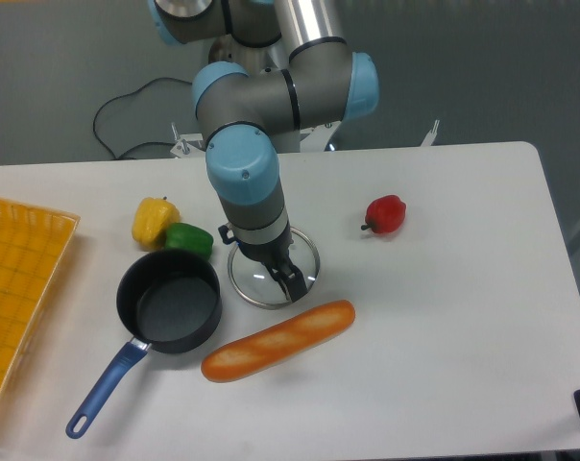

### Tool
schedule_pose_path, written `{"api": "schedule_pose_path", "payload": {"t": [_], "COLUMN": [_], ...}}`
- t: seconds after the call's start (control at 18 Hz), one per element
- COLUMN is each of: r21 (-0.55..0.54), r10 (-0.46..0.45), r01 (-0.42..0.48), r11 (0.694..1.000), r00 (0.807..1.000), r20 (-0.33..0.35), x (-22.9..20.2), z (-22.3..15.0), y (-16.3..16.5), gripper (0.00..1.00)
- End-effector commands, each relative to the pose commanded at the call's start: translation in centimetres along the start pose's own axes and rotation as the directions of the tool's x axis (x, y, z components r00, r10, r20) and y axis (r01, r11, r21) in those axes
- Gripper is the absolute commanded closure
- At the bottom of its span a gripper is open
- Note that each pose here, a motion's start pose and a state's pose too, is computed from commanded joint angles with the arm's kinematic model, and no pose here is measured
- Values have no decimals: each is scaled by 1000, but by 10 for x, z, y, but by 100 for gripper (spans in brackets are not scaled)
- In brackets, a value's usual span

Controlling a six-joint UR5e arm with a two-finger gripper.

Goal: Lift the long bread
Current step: 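Move the gripper over the end of the orange bread loaf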

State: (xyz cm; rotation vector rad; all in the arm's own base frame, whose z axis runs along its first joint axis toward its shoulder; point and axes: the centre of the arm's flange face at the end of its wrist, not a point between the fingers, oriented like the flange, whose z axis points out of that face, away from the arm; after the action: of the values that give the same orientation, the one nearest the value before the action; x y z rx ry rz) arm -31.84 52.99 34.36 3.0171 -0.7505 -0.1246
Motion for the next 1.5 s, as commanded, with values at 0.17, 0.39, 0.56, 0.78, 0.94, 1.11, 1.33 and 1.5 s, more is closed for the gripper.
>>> {"api": "schedule_pose_path", "payload": {"t": [0.17, 0.39, 0.56, 0.78, 0.94, 1.11, 1.33, 1.5], "r21": [8, 36, 44, 78, 208, 315, 319, 301], "r10": [-6, -18, -76, -121, -172, -212, -211, -203], "r01": [6, 17, 74, 112, 155, 193, 197, 198], "r11": [1000, 999, 996, 991, 966, 929, 927, 933], "r00": [1000, 999, 996, 985, 983, 977, 977, 979], "r20": [16, 30, 42, 121, 67, 26, 10, -15], "x": [-1, -7, -24, -46, -57, -61, -58, -52], "z": [-9, -15, 10, -5, -1, -4, 2, 19], "y": [4, 6, 27, 50, 75, 93, 88, 85], "gripper": [0, 0, 0, 0, 0, 0, 0, 0]}}
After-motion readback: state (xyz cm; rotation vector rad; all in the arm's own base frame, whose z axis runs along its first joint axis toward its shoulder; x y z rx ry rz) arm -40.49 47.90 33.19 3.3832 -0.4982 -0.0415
